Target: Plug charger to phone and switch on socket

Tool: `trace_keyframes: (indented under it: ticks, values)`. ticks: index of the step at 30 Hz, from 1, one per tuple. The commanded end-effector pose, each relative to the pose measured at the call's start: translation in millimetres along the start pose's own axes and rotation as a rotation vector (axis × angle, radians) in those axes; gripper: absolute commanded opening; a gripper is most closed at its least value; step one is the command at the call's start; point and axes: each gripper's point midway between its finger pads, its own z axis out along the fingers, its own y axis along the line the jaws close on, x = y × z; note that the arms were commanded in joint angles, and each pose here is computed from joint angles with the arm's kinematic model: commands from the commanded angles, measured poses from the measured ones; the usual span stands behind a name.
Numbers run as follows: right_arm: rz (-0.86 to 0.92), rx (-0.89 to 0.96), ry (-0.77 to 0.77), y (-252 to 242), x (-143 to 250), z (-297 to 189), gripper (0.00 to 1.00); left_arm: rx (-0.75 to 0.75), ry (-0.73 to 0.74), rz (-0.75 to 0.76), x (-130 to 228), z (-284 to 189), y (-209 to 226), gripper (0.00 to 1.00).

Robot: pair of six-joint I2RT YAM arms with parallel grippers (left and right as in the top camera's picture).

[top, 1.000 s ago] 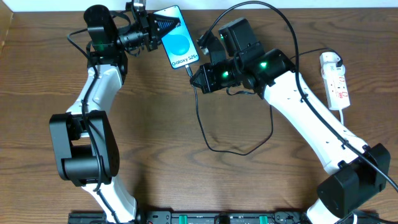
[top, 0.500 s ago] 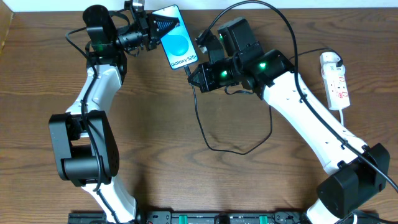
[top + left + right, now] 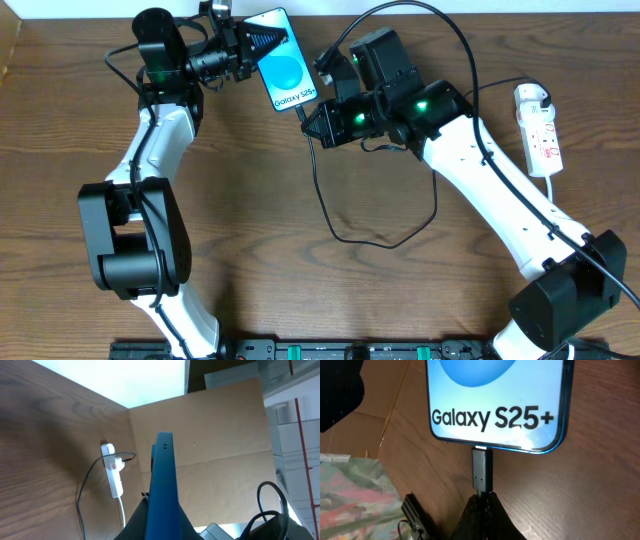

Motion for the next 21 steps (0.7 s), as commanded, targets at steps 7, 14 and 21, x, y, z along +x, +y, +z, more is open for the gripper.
trace_keyframes:
  ticks: [7, 14, 21]
  values:
    - [0.026, 0.059, 0.040, -15, 10, -3, 0.17, 0.033, 0.075, 0.052, 11, -5, -17, 0.07]
    - [0.040, 0.067, -0.009, -26, -3, -25, 0.36, 0.035, 0.102, 0.067, 16, -5, -14, 0.07]
    - [0.068, 0.102, -0.056, -47, -13, -53, 0.46, -0.005, 0.120, 0.018, 26, -6, 11, 0.07]
